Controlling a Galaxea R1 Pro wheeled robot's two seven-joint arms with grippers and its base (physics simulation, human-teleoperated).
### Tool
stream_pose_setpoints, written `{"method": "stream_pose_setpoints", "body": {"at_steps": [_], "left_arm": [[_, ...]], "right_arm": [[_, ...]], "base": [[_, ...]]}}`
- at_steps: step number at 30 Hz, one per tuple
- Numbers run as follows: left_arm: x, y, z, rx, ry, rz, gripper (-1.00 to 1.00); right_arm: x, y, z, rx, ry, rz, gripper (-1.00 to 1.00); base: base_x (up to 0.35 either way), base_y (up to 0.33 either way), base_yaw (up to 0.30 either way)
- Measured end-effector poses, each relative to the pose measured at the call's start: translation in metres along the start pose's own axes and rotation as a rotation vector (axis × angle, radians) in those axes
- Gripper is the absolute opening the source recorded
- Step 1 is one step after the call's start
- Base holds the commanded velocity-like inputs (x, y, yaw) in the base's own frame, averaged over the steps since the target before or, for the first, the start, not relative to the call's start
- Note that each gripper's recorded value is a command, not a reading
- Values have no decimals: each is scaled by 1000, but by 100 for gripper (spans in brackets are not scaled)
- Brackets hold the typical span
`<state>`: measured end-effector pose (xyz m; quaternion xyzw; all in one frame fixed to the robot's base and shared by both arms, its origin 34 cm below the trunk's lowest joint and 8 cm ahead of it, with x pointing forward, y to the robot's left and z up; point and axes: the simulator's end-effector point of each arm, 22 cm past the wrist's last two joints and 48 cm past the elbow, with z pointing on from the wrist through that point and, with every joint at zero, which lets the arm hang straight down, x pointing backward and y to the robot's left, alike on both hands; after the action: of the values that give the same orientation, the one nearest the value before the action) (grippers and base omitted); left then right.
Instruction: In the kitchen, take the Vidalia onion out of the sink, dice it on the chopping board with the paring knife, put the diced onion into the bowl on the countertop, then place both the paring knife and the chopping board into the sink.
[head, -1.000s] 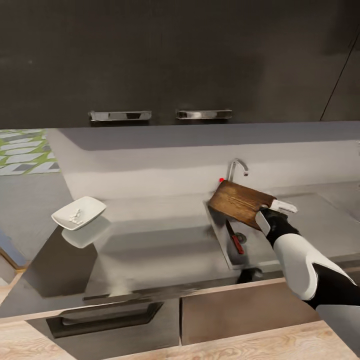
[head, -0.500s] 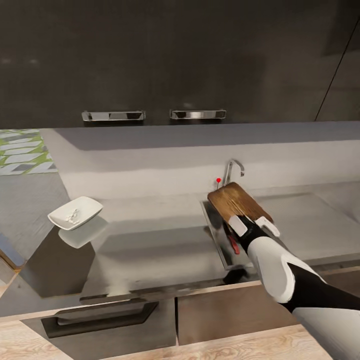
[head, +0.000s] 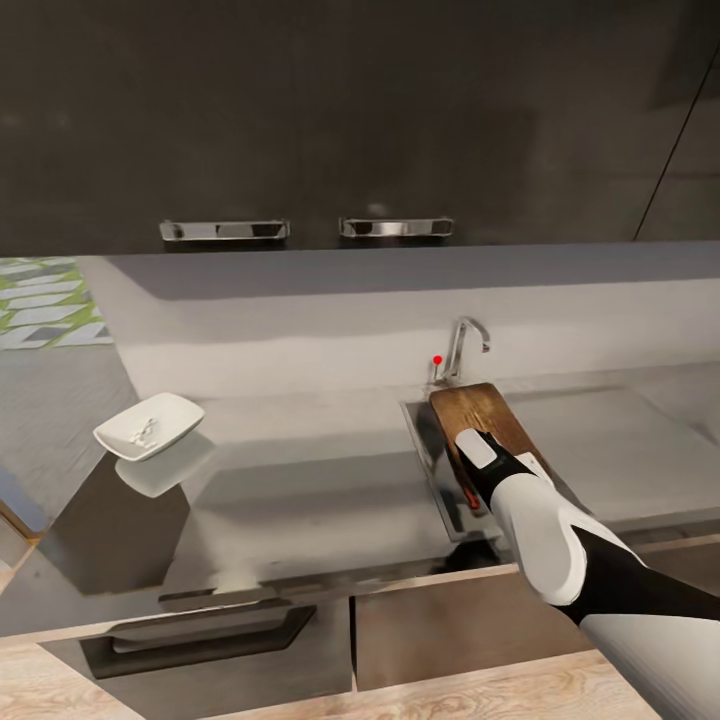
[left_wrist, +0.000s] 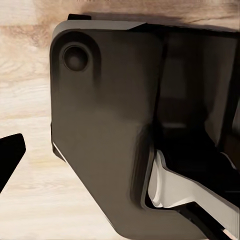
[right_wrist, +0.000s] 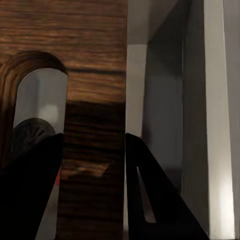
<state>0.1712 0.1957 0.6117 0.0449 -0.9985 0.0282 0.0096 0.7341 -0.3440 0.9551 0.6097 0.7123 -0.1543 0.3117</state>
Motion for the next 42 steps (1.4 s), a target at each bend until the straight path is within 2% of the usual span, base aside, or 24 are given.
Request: {"method": "stream_pose_setpoints", "body": {"at_steps": [4,8,11,22,42], "left_arm": [[2,0,0,0,7,-9,100],[5,1,1,-2,13,-45,100],[7,0,1,-1,18,-55,100],[14,0,2,1,35,-58,100],[26,3,4,-5,68,-62,100]], "right_arm": [[21,-12,7,29,32,-29,-100],[27,-17,11,38,20,-41,-100],[38,-26,16,61,37,-50,-100],[44,-33,25,79,24,-60,-100],[63,-42,38,106,38,-93,-100]], "base": [[93,0,0],[14,0,0],[60,-49,0],[150,-47,0],[49,0,0]]}}
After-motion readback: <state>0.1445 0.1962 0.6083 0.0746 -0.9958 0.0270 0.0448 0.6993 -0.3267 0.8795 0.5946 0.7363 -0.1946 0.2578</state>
